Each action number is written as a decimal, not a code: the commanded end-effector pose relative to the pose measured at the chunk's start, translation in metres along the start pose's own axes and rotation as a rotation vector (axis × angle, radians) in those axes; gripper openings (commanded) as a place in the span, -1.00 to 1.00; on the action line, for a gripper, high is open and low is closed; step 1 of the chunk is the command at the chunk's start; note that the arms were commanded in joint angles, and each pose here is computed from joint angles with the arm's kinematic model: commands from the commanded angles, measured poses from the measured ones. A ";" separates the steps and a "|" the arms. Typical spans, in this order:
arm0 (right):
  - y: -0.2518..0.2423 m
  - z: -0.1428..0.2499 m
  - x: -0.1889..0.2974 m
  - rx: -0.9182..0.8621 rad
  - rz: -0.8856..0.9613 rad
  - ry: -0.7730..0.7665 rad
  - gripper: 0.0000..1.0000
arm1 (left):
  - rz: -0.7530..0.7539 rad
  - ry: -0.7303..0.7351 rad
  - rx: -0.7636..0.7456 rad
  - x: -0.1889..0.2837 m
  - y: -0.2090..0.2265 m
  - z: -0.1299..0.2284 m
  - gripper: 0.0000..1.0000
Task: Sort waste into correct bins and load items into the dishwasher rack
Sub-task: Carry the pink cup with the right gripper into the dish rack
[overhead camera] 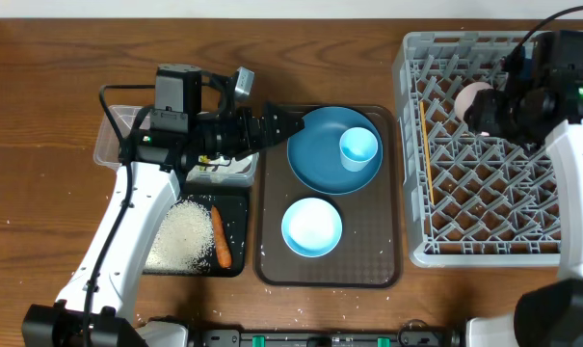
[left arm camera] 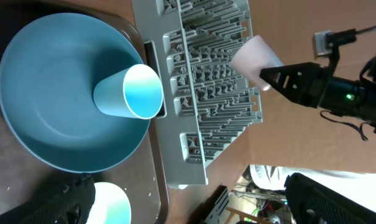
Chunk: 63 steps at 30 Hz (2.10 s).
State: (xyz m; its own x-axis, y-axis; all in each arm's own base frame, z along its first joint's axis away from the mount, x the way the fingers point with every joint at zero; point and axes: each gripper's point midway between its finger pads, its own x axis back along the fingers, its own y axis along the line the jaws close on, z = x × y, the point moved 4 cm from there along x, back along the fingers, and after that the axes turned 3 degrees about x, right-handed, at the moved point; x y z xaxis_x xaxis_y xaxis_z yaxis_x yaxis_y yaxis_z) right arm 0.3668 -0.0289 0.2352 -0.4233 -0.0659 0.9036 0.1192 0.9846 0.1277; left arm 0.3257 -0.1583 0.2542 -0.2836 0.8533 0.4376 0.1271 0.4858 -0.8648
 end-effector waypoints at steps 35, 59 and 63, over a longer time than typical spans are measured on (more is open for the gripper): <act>-0.028 0.009 -0.083 0.001 0.130 0.200 0.38 | -0.007 -0.004 -0.003 0.000 0.002 -0.001 0.98; 0.053 -0.012 -0.007 0.105 -0.383 0.187 0.66 | -0.007 -0.004 -0.003 0.000 0.002 -0.001 0.98; 0.058 -0.007 -0.008 0.118 -0.372 0.209 0.86 | -0.007 -0.004 -0.003 0.000 0.002 -0.001 0.98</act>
State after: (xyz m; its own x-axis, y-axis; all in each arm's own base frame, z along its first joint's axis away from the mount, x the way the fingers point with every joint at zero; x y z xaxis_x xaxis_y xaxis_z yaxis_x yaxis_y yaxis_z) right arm 0.3853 0.0145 0.2308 -0.2277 -0.3900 0.8922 -0.0624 0.9203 0.3863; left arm 0.3257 -0.1583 0.2542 -0.2834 0.8532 0.4378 0.1268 0.4859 -0.8648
